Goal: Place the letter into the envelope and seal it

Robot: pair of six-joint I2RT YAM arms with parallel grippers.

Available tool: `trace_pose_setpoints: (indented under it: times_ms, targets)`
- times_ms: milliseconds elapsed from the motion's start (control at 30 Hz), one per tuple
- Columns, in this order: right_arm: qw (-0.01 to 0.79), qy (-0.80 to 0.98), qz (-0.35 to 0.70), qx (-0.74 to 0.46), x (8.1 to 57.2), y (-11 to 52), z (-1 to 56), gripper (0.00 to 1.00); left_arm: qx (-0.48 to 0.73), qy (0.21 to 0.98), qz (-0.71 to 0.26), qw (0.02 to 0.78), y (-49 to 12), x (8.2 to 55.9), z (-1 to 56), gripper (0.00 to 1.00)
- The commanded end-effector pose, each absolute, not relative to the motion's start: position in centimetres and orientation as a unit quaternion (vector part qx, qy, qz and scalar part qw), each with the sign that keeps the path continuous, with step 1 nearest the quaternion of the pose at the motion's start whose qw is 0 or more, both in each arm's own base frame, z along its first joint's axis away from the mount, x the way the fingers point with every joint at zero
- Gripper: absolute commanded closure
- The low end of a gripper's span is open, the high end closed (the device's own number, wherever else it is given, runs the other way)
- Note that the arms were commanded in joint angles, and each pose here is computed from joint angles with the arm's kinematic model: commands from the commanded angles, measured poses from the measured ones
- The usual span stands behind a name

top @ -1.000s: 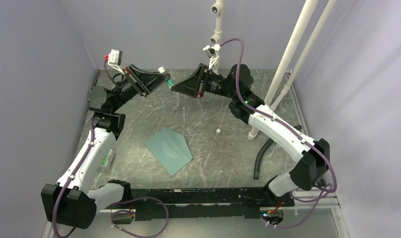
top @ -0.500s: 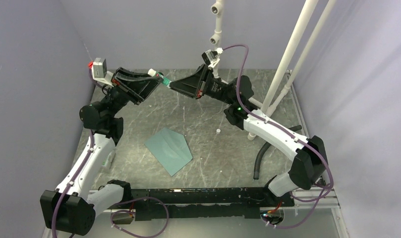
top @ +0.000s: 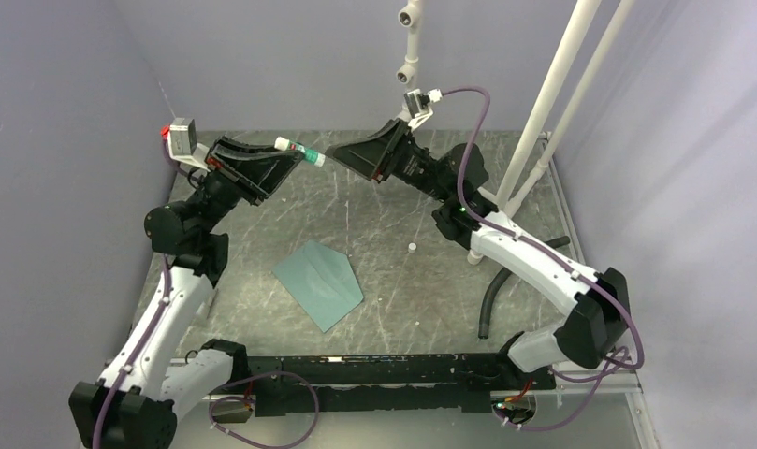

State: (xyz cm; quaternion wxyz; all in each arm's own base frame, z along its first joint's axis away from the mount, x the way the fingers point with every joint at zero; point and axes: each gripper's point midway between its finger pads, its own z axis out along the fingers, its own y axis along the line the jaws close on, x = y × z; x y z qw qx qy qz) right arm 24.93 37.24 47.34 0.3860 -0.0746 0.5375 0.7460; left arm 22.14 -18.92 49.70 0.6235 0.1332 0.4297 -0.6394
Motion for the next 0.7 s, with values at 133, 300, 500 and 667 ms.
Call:
trace_pose_setpoints:
  times_ms: [133,300,500,667]
  targets:
    - [0.602,0.485,0.562,-0.292,24.2,36.0,47.5,0.27,0.050,0.493,-0.638,0.589,-18.4,23.6,50.3,0.97]
    - [0.645,0.453,0.500,-0.359,23.7,36.2,48.0,0.28,0.044,0.503,-0.645,0.574,-18.6,24.0,50.1,0.98]
    - [0.685,0.430,0.445,-0.384,23.3,36.5,48.9,0.31,0.044,0.513,-0.642,0.568,-18.8,24.2,49.6,0.98]
    - [0.694,0.423,0.431,-0.391,23.5,36.8,49.3,0.36,0.049,0.513,-0.644,0.565,-18.9,24.0,49.6,0.98]
